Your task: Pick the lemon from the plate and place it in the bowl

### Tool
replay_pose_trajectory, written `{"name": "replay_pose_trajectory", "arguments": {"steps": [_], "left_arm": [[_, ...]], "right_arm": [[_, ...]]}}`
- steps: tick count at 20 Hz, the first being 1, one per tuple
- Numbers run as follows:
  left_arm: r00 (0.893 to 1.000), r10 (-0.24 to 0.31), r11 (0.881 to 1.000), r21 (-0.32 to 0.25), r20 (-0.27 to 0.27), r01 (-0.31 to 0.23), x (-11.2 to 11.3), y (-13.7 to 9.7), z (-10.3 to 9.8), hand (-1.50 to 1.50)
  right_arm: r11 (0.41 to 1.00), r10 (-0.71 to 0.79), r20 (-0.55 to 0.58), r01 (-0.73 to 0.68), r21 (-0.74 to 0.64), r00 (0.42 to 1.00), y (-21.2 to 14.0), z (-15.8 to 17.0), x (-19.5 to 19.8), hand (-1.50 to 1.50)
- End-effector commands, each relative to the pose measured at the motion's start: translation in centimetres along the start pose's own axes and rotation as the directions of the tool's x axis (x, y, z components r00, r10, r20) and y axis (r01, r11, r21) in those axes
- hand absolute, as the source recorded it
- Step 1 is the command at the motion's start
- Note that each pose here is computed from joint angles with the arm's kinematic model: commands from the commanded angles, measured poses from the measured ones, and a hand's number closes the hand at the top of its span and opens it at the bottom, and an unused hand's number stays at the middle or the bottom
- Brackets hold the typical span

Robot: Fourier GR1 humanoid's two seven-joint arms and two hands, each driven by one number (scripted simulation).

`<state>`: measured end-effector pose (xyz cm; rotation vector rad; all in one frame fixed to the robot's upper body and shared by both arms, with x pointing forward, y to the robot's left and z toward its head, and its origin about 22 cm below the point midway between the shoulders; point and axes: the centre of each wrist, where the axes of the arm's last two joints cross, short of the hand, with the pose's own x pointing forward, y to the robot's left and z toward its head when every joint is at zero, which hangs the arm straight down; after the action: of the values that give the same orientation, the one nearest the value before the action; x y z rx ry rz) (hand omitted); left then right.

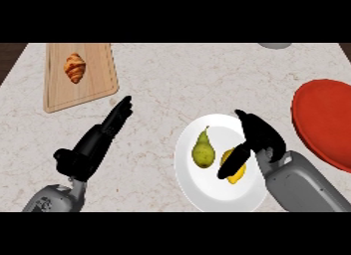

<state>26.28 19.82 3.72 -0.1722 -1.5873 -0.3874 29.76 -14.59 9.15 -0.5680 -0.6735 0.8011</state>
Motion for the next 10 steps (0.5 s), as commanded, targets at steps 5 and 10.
{"name": "replay_pose_trajectory", "arguments": {"steps": [5,10], "left_arm": [[1.000,-0.001,1.000,0.030,-0.012,0.002,-0.9,0.7,0.6,0.00],[1.000,-0.008,1.000,0.028,-0.011,0.008,-1.2,-0.5,0.5,0.00]], "right_arm": [[0.993,0.106,-0.204,-0.115,-0.035,0.973,0.7,0.4,2.6,-1.50],[0.985,0.113,-0.173,-0.133,-0.110,0.978,3.3,1.1,4.0,-1.50]]}}
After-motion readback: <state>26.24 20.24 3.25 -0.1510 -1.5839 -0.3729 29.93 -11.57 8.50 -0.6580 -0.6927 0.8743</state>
